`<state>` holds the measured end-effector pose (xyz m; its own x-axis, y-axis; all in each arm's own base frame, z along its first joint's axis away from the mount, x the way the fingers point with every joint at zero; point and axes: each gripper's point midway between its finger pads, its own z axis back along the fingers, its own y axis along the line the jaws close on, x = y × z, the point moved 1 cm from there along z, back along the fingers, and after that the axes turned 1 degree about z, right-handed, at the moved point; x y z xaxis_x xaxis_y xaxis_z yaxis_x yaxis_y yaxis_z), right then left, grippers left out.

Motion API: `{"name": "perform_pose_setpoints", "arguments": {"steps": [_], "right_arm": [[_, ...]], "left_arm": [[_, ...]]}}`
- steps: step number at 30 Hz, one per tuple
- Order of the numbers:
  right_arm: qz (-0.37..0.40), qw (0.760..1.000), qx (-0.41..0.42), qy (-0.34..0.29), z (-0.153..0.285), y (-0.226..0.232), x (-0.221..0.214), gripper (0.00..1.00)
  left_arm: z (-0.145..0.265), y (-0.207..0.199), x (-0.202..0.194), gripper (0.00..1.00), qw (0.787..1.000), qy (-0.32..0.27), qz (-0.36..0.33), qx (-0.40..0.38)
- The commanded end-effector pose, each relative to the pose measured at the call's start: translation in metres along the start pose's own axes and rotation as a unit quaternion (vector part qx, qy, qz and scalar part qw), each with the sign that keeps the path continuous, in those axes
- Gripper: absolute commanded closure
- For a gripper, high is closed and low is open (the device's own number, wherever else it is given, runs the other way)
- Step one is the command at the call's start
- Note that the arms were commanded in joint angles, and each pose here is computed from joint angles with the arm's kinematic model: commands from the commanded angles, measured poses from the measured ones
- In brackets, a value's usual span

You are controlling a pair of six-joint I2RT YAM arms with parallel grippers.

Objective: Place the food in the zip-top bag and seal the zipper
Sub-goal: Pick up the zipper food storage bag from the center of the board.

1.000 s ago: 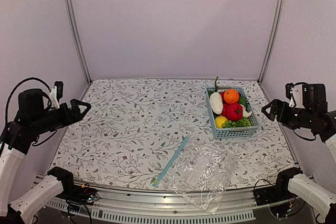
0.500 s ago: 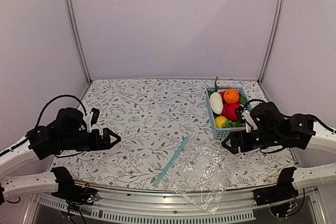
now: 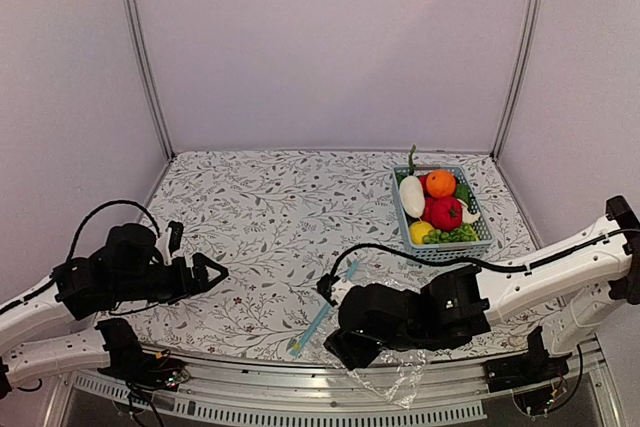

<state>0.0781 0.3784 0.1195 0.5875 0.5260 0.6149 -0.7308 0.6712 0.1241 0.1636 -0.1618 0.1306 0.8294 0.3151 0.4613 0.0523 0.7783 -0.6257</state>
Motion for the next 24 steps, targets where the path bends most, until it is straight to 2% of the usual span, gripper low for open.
{"name": "perform_pose_setpoints", "arguments": {"steps": [1,6,16,21,24], "right_arm": [[0.039,0.999,-0.006,0.019,-0.027,0.024,-0.01,0.32],[0.081,0.995,-0.032,0.047,-0.047,0.03,-0.026,0.34],[0.102,0.99,-0.052,0.077,-0.078,0.039,-0.046,0.44],[0.099,0.989,-0.067,0.086,-0.091,0.037,-0.056,0.54],[0.094,0.989,-0.082,0.085,-0.094,0.03,-0.059,0.67]], "left_arm": [[-0.003,0.004,-0.008,0.0,1.0,0.014,0.004,0.005],[-0.004,0.004,-0.008,0.0,1.0,0.015,0.004,0.006],[-0.009,0.001,-0.013,0.01,0.999,0.033,0.007,0.004],[-0.01,-0.002,-0.013,0.0,0.999,0.033,0.01,-0.001],[-0.012,-0.003,-0.013,0.0,0.999,0.037,0.013,-0.003]]}}
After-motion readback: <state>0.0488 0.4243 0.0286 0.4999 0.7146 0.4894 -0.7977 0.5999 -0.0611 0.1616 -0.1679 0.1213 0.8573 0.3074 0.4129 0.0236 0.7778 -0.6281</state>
